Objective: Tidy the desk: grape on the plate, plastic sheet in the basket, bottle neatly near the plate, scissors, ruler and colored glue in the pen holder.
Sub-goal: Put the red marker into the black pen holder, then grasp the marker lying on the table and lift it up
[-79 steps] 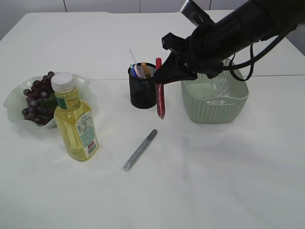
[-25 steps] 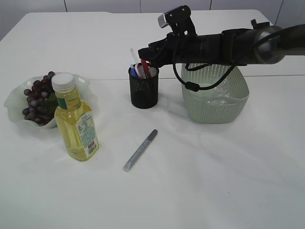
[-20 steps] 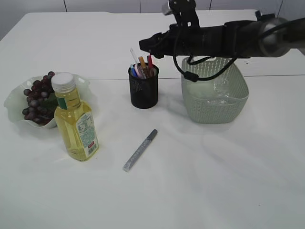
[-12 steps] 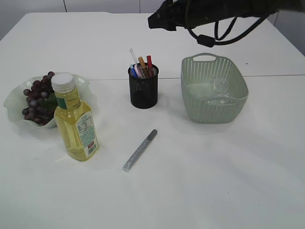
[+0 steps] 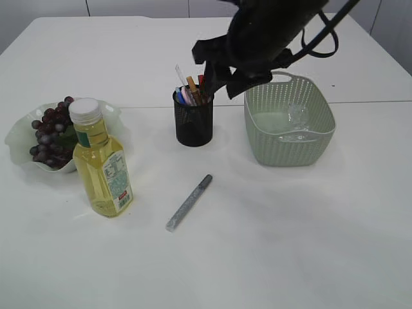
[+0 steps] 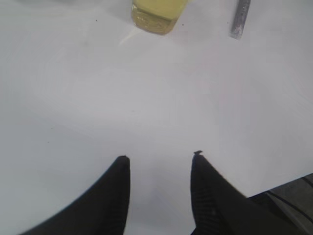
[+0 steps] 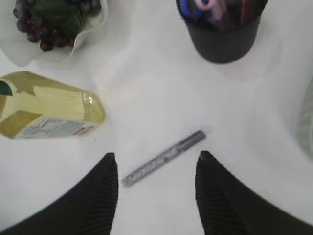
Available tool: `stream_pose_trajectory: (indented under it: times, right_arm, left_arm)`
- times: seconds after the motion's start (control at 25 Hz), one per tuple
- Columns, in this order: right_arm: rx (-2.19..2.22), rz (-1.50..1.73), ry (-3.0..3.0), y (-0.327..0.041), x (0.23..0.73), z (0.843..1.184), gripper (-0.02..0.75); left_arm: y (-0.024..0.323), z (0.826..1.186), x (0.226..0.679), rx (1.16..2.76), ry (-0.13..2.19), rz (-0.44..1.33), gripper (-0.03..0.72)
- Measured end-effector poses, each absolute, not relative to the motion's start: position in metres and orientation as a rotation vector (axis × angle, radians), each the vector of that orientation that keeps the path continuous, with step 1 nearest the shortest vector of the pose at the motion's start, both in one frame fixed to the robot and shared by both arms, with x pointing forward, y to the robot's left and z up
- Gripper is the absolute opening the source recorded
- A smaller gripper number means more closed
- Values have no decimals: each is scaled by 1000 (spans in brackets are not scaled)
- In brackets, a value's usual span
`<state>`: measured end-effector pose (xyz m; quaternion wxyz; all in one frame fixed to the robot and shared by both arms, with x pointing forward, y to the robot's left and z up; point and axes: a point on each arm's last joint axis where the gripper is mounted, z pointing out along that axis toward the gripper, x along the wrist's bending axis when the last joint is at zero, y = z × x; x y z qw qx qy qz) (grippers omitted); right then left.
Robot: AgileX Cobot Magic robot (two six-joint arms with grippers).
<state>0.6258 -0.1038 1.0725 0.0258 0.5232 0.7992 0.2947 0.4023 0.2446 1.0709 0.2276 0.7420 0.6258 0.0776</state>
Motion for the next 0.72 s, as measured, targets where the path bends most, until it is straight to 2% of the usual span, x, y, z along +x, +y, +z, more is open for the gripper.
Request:
stream_pose_trajectory:
  times: [0.28, 0.48, 0.72]
  right_arm:
    - [1903, 786, 2348, -55, 594, 1066, 355]
    - [2337, 722, 2044, -48, 597, 1048, 352]
    - [2611, 571, 1823, -40, 609, 1007, 351]
  left_arm:
    - [245, 1071, 402, 2044, 1724, 214, 307]
    - [245, 1071, 402, 2044, 1724, 214, 307]
    - [245, 1071, 402, 2044, 1724, 214, 307]
